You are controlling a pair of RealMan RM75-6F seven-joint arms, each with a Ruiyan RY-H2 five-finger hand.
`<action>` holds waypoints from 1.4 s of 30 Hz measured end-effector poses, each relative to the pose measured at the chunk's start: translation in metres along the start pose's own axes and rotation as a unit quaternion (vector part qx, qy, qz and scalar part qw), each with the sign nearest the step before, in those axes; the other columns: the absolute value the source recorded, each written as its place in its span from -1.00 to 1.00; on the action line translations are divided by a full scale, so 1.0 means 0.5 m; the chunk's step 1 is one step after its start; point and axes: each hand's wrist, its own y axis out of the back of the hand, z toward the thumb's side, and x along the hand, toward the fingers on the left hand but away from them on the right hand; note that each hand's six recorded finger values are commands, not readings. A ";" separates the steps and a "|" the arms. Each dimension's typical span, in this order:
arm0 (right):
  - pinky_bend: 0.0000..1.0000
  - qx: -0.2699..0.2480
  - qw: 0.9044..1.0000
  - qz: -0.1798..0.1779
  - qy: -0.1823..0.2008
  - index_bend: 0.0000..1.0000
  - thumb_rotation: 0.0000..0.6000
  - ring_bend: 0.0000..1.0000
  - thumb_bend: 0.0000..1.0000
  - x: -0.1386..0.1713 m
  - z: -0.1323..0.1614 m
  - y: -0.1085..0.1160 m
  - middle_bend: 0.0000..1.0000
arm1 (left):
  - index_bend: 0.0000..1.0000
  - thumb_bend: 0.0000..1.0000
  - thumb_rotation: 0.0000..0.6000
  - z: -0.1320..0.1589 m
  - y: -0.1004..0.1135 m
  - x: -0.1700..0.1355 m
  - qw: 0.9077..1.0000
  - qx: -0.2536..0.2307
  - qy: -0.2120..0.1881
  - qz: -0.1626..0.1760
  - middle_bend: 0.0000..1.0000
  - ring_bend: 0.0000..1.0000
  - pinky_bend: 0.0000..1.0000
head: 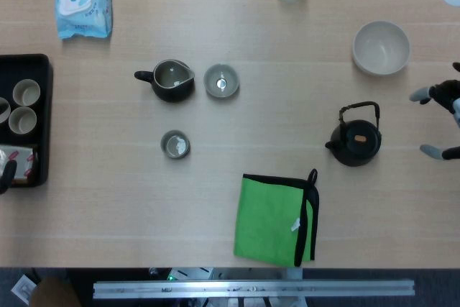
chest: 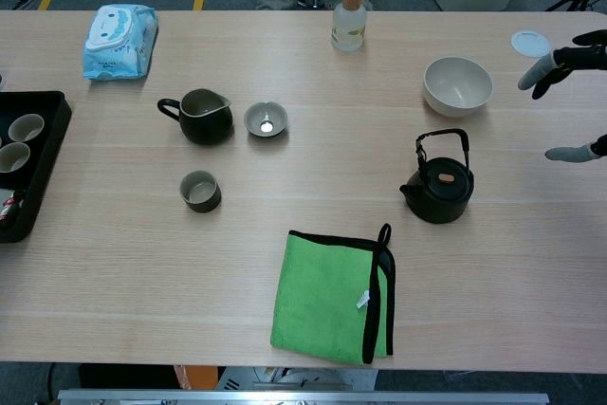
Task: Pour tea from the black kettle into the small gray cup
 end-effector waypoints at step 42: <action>-1.00 0.005 0.988 0.155 0.018 -0.50 0.22 -0.72 -1.00 -0.180 0.074 -0.120 -0.44 | -0.77 -0.35 1.00 -0.004 -0.010 0.017 1.000 -0.019 0.005 -0.024 -0.75 -0.76 -0.88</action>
